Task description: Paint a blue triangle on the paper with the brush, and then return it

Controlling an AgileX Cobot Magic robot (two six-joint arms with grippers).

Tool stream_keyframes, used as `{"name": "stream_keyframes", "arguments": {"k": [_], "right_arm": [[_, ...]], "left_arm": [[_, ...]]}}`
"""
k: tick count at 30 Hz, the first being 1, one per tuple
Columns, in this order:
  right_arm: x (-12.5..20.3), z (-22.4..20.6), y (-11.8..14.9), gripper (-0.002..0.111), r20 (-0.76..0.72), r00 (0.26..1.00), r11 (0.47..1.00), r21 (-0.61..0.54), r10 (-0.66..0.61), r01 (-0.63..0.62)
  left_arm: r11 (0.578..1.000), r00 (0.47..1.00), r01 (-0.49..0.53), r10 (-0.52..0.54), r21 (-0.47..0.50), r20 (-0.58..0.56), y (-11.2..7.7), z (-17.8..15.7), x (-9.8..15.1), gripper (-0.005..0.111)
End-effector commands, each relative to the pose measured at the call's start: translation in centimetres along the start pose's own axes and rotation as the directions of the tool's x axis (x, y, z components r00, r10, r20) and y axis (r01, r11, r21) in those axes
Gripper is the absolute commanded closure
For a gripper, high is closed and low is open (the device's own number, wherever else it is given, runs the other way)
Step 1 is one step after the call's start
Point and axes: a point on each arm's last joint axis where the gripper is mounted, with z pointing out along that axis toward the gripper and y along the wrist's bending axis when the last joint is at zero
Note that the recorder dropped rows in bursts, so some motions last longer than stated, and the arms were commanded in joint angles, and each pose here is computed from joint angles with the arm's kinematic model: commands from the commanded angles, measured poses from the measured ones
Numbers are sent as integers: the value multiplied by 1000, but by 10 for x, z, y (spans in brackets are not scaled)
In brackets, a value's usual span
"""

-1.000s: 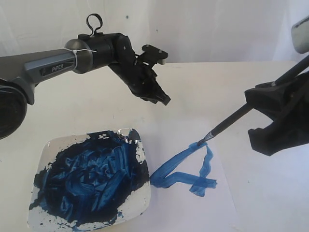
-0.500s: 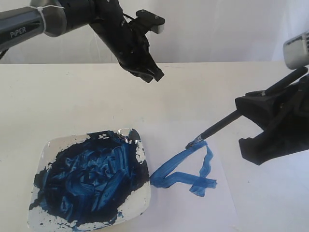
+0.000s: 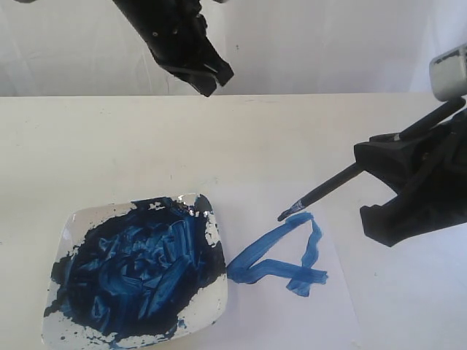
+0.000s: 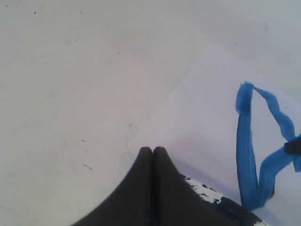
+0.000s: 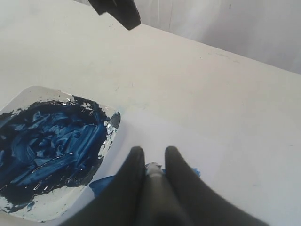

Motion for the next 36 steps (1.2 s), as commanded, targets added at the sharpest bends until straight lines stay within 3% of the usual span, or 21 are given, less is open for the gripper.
{"name": "stream_keyframes", "arguments": {"k": [1, 5, 17, 24, 36], "right_arm": [[0, -1, 0, 108, 15, 1000, 1000, -3, 6, -6], [0, -1, 0, 108, 15, 1000, 1000, -3, 6, -6], [0, -1, 0, 108, 15, 1000, 1000, -3, 6, -6], [0, -1, 0, 108, 15, 1000, 1000, -3, 6, -6], [0, -1, 1, 108, 12, 999, 999, -13, 35, -34]], "left_arm": [[1000, 999, 6, -6, 15, -36, -8, -26, 5, 107], [1000, 998, 18, -18, -5, -68, -10, -44, 10, 107], [997, 999, 36, -36, -71, -3, -24, -121, 20, 107], [988, 994, 71, -58, -138, 92, -32, -171, 30, 107], [979, 962, 123, -77, -163, 262, -53, -246, 54, 107]]}}
